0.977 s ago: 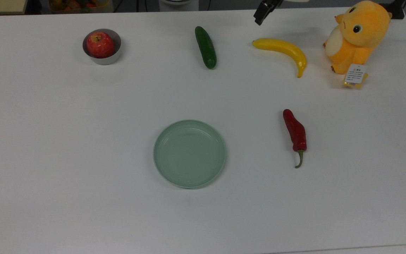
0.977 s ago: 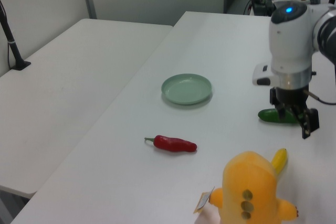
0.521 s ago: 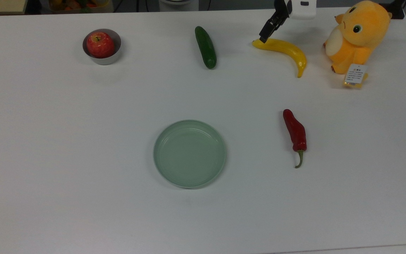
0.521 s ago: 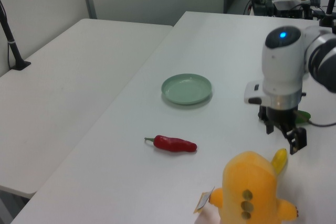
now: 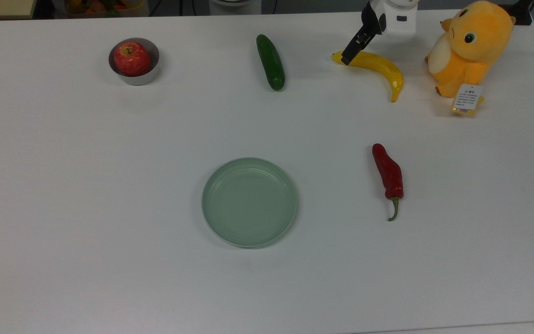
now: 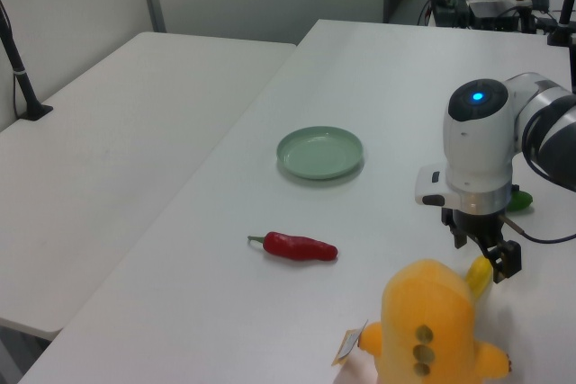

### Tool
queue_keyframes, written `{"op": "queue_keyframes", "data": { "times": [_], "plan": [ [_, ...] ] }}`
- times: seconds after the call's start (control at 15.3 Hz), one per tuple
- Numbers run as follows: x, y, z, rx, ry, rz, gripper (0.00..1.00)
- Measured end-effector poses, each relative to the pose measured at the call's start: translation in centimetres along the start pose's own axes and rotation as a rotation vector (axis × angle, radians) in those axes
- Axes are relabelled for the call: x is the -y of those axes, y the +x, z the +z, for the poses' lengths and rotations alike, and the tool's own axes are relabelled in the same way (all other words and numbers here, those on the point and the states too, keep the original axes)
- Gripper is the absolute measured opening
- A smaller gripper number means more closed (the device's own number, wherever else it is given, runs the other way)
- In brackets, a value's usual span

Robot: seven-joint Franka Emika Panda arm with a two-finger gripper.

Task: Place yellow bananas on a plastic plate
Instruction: 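Close the gripper on the banana and lift it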

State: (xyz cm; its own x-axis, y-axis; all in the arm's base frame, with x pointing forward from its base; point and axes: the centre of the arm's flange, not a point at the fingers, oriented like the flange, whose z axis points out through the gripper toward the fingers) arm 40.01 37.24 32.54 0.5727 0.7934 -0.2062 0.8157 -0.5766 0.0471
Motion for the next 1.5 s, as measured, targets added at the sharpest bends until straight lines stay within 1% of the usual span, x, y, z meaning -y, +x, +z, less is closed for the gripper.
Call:
{"op": "queue_keyframes", "data": {
  "times": [0.13,0.39,0.52,0.65,0.72,0.78,0.85,0.91,0.98,1.37,1.5],
  "plan": [
    [0.2,0.4,0.4,-0.010,0.004,-0.005,0.95],
    [0.0,1.2,1.3,-0.005,-0.031,-0.024,0.95],
    [-0.3,1.9,2.2,0.006,-0.052,-0.026,0.91],
    [-0.2,2.3,2.9,0.014,-0.059,-0.037,0.89],
    [-0.1,2.4,2.9,0.015,-0.059,-0.041,0.79],
    [0.2,2.6,2.7,0.010,-0.060,-0.046,0.61],
    [0.4,2.6,2.6,0.007,-0.060,-0.047,0.50],
    [0.5,2.7,2.5,0.005,-0.061,-0.047,0.35],
    [0.4,2.7,2.4,0.004,-0.062,-0.045,0.31],
    [0.0,2.8,1.9,-0.007,-0.063,-0.021,0.31],
    [-1.6,3.2,0.2,-0.042,-0.068,0.039,0.31]
  ]
}}
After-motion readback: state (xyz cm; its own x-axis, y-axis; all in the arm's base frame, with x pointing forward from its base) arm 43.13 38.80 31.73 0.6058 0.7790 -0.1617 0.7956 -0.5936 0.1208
